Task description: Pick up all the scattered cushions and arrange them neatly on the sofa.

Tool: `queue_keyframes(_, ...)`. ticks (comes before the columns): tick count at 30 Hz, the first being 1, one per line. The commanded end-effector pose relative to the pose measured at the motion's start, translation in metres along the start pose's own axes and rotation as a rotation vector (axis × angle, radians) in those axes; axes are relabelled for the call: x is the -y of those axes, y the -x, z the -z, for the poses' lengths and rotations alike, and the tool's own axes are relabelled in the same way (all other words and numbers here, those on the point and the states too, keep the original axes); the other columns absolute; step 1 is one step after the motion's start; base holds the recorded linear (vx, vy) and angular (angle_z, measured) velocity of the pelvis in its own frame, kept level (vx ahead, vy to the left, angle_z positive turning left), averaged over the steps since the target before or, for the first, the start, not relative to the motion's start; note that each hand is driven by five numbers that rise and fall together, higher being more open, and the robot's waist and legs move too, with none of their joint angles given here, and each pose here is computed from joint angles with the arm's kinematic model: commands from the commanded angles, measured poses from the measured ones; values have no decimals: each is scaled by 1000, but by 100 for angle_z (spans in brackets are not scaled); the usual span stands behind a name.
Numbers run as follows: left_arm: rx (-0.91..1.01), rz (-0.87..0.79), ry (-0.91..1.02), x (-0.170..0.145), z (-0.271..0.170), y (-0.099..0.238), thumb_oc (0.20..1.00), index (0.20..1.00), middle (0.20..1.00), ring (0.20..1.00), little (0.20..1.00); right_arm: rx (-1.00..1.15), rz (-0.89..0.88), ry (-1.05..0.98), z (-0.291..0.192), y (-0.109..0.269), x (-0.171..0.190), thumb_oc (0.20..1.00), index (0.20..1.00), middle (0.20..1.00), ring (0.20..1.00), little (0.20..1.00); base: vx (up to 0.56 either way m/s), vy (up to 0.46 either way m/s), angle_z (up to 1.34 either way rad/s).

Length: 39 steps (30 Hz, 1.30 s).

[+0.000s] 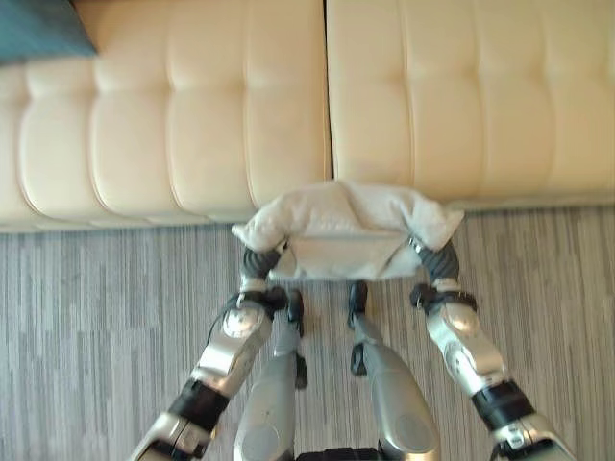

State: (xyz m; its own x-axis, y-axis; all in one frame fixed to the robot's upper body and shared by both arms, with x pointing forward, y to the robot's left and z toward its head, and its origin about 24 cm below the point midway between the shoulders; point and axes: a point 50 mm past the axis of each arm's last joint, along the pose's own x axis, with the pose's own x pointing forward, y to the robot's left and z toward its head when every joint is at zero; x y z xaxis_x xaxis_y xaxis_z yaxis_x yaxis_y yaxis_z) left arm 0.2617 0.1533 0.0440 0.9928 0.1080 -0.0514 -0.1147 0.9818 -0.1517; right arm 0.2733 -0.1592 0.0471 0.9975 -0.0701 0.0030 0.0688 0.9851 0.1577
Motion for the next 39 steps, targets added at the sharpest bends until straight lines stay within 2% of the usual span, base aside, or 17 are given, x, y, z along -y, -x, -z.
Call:
queue_keyframes(1,166,3,14,-2,-29,-3,200,200,200,200,200,119,-60,2,-23,6,7,200,200,200,200,200,64,-23,5)
queue_keyframes(5,106,-20,-3,-22,-16,16,200,200,200,200,200,116,-84,45,-23,21,15,200,200,200,200,200,62,-25,6)
queue_keyframes(16,1,-28,-2,-44,0,55,200,200,200,200,200,81,-110,123,-23,59,34,200,200,200,200,200,82,-28,-5)
queue_keyframes(20,-2,-32,40,-44,-1,60,200,200,200,200,200,83,-134,86,-25,61,32,200,200,200,200,200,36,-91,0)
queue_keyframes(29,-8,-65,163,-41,2,57,200,200,200,200,200,126,-158,139,-37,50,30,200,200,200,200,200,22,-146,2)
queue_keyframes(39,-8,-50,124,-36,2,52,200,200,200,200,200,129,-135,202,-33,40,23,200,200,200,200,200,275,19,21)
